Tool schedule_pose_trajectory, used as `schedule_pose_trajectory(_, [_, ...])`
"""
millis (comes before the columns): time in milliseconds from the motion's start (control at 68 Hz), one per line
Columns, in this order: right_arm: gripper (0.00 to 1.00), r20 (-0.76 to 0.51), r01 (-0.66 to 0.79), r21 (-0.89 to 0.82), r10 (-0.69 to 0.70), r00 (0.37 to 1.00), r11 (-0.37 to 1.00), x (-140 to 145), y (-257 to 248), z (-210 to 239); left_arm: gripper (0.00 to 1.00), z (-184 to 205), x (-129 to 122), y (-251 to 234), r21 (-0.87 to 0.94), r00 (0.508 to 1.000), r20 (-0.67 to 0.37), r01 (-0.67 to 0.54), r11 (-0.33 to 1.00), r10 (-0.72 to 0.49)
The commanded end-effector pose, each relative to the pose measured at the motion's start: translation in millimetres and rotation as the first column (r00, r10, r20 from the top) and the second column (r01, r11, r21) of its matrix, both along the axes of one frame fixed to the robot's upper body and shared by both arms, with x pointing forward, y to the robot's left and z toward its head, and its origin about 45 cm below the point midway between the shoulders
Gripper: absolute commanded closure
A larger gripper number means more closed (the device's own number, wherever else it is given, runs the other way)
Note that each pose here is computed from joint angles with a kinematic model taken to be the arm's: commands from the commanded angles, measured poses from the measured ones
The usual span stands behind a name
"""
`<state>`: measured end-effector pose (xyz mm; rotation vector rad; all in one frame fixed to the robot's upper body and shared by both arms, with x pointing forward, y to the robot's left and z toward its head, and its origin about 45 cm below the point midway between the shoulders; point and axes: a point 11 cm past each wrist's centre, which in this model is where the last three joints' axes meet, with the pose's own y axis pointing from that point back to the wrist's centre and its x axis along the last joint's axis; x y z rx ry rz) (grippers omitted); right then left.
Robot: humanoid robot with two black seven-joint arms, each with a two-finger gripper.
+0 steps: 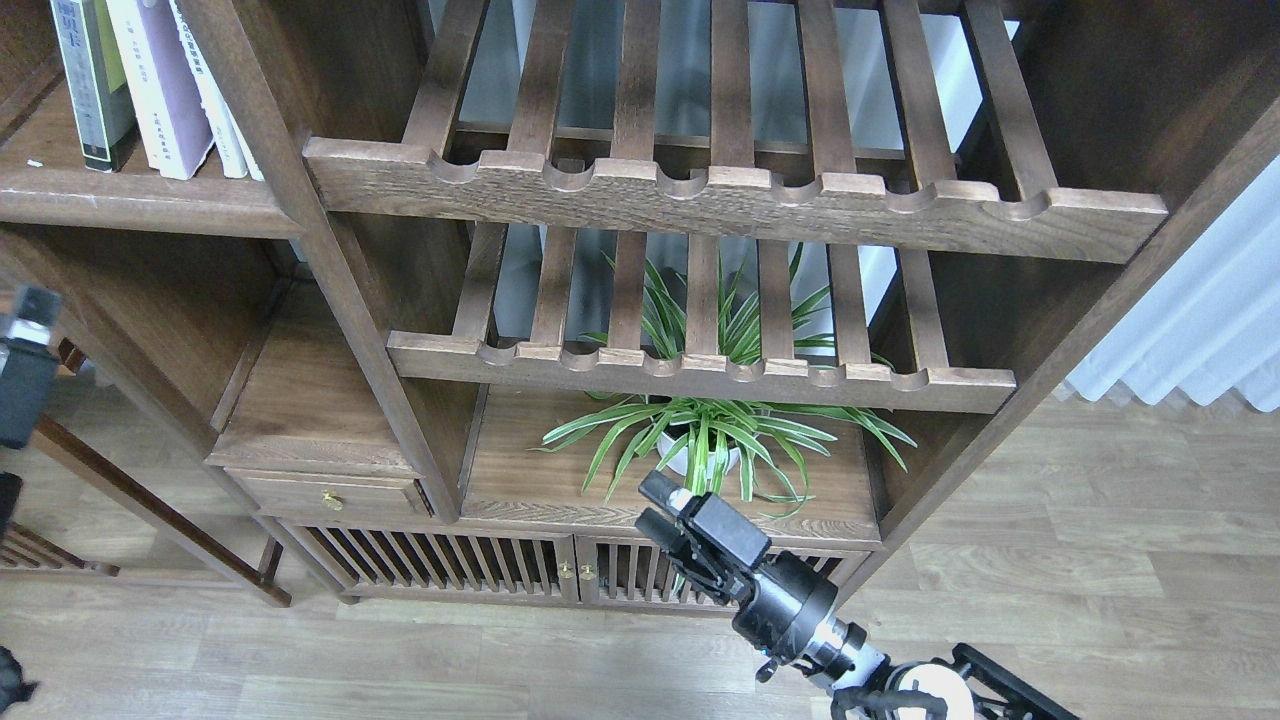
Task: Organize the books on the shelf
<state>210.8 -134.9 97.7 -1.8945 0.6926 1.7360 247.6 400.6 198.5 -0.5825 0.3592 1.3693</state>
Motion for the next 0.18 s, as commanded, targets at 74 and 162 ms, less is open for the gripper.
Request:
schedule_pose_trajectory(74, [0.00, 0.002, 0.000, -0.001, 0.000, 1.000, 1.000, 0.7, -0.2, 0.4, 0.01, -25.0, -14.6, -17.8, -0.071, 0.999, -0.053, -0.006, 0.997, 0.002])
schedule_pose_trajectory(162, [0.00, 0.005, 0.011, -0.003, -0.011, 1.000, 1.000, 3.0, -3.4, 1.0, 0.01, -41.8, -28.2, -26.4, -0.103, 0.995, -0.101, -0.013, 0.995, 0.002])
